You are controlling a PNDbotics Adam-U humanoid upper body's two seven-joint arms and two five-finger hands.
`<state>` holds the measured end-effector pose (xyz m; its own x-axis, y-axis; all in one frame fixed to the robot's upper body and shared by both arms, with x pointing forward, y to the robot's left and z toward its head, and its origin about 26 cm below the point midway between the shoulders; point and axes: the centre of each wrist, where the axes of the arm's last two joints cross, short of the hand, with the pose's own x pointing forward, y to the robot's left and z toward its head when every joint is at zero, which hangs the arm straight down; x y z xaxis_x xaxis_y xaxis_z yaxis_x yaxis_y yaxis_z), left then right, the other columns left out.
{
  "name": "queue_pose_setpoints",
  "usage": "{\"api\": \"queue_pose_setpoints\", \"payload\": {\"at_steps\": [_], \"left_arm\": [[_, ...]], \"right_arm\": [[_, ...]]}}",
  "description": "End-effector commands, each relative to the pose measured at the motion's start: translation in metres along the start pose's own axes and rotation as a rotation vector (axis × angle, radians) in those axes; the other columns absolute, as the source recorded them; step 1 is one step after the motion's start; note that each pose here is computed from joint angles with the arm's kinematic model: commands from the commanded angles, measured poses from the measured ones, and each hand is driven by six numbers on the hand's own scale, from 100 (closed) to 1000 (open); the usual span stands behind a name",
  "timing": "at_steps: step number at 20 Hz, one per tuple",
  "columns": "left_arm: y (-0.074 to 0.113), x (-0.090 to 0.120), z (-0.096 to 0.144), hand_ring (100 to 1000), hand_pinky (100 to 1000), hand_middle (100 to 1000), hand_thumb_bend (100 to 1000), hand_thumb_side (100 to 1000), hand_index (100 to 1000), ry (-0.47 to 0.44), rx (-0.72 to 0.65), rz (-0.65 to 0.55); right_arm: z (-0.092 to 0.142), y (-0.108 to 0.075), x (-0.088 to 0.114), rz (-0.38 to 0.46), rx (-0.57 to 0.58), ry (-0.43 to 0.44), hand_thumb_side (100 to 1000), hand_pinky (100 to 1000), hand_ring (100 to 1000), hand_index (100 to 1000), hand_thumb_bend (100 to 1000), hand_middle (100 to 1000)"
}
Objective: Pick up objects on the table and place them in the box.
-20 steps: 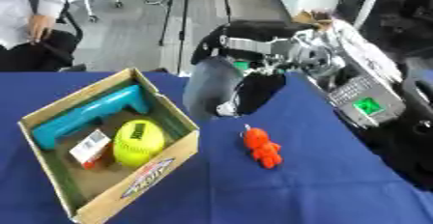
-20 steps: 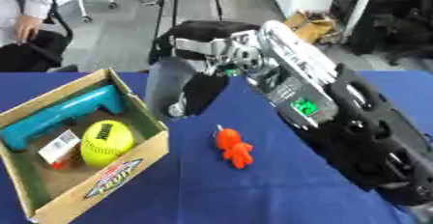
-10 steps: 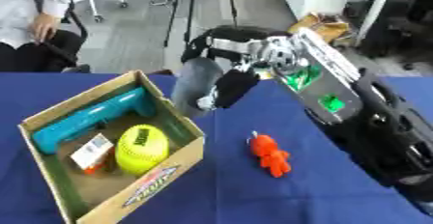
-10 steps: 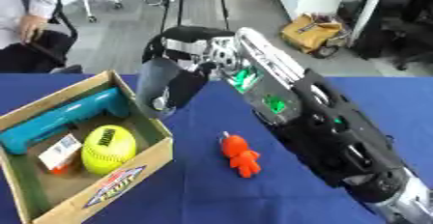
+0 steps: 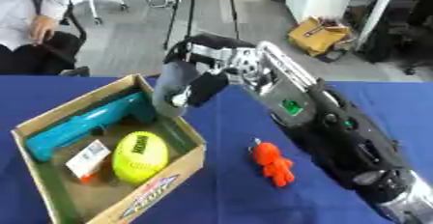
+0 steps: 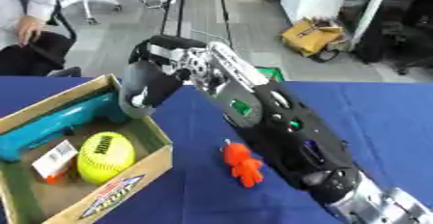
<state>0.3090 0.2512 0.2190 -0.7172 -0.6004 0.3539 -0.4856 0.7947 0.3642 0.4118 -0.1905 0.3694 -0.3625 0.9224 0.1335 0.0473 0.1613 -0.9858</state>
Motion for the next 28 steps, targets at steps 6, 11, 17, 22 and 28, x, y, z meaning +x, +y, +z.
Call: {"api": "queue_pose_setpoints", "payload": {"at_steps": [6,11,17,22,28], "left_arm": [[0.001,0.005,-0.005,913,1000,973,100,834,858,-0.022,0.030,0.012],[0.001,0.006,-0.005,913,1000,972,100,833,858,-0.024,0.030,0.017],[0.000,0.006,-0.006,913,1000,973,100,833,858,-0.027,0.031,0.021],[0.000,0.007,-0.007,913,1000,972,100,833,858,-0.030,0.034,0.026],[-0.001,0.007,-0.006,913,1000,972,100,832,858,-0.027,0.036,0.029]], "right_arm": [[-0.023,0.001,-0.003,0.022,-0.134,0.077,278,100,496,473,100,471],[-0.028,0.009,-0.004,0.022,-0.128,0.082,290,100,493,470,100,468],[-0.030,0.013,-0.002,0.018,-0.117,0.073,297,100,491,469,100,467],[-0.032,0.017,-0.001,0.017,-0.110,0.072,298,100,489,468,100,464],[-0.034,0.022,0.009,0.018,-0.111,0.054,301,100,483,465,100,458]]}}
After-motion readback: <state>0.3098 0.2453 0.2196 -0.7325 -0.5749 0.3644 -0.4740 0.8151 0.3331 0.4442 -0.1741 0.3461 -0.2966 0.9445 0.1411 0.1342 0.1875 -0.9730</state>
